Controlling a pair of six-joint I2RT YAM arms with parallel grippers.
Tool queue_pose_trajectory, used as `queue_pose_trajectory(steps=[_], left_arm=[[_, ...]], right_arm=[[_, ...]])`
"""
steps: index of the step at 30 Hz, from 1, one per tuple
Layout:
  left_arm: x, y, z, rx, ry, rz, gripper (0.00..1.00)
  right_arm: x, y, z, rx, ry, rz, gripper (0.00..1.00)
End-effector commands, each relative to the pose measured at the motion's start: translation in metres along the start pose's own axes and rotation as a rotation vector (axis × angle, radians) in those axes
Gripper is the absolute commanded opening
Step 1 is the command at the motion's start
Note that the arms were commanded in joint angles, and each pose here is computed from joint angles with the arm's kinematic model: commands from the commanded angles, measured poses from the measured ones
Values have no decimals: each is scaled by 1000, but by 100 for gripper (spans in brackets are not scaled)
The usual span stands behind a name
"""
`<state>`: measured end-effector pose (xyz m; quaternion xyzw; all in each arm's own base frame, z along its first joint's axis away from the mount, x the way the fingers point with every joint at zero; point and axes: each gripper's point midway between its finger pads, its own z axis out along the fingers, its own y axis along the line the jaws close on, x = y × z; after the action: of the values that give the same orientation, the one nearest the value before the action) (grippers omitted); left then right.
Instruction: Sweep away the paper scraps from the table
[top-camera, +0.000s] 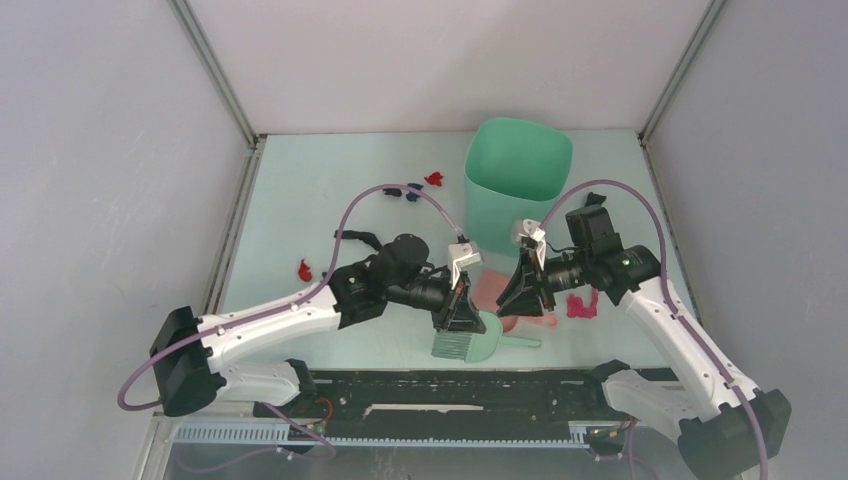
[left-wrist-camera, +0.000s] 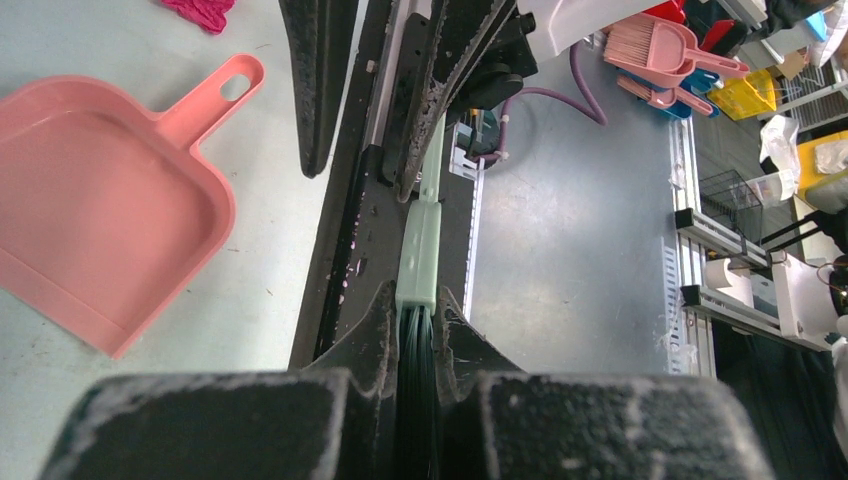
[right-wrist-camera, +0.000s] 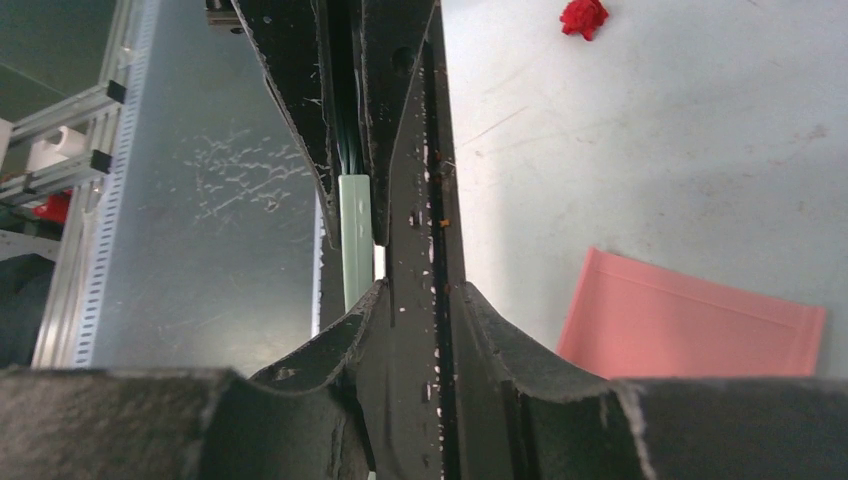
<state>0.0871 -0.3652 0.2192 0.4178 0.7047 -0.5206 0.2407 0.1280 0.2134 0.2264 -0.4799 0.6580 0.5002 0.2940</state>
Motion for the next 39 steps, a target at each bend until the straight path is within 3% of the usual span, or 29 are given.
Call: queue_pose_trajectory(steps=[1, 4, 7, 10, 14, 18, 23, 29, 32, 37, 38, 39], left_arm=[[-23, -17, -2, 54, -37, 64, 0], [-22, -17, 0, 60, -30, 68, 0], [-20, -14, 2, 53, -13, 73, 0], [-19, -16, 1, 58, 9, 89, 0], [-21, -17, -1, 63, 9, 119, 0], [-28, -15, 5, 69, 20, 138, 0], [-39, -22, 9, 111, 41, 144, 0], [-48, -19, 8, 108, 52, 138, 0], [-51, -17, 9, 100, 67, 139, 0], [-49, -14, 10, 86, 114, 130, 0], [-50, -13, 9, 73, 116, 135, 3], [-53, -11, 8, 53, 111, 143, 14]], right_arm=[[-10, 16, 1, -78, -31, 4, 37], [-10, 21, -1, -93, -38, 1, 39], [-13, 26, -6, -100, -61, 3, 55], [-21, 24, -13, -78, -87, 13, 64], [-34, 28, -19, -106, -111, 52, 64], [-18, 30, -7, -141, -23, 74, 61], [-8, 25, -1, -153, 21, 92, 52], [-2, 21, -2, -122, 45, 59, 30], [2, 23, -4, -115, 61, 38, 27], [6, 26, -8, -91, 79, 8, 0], [6, 25, -9, -82, 80, 4, 0], [5, 23, -10, -67, 78, 4, 0]])
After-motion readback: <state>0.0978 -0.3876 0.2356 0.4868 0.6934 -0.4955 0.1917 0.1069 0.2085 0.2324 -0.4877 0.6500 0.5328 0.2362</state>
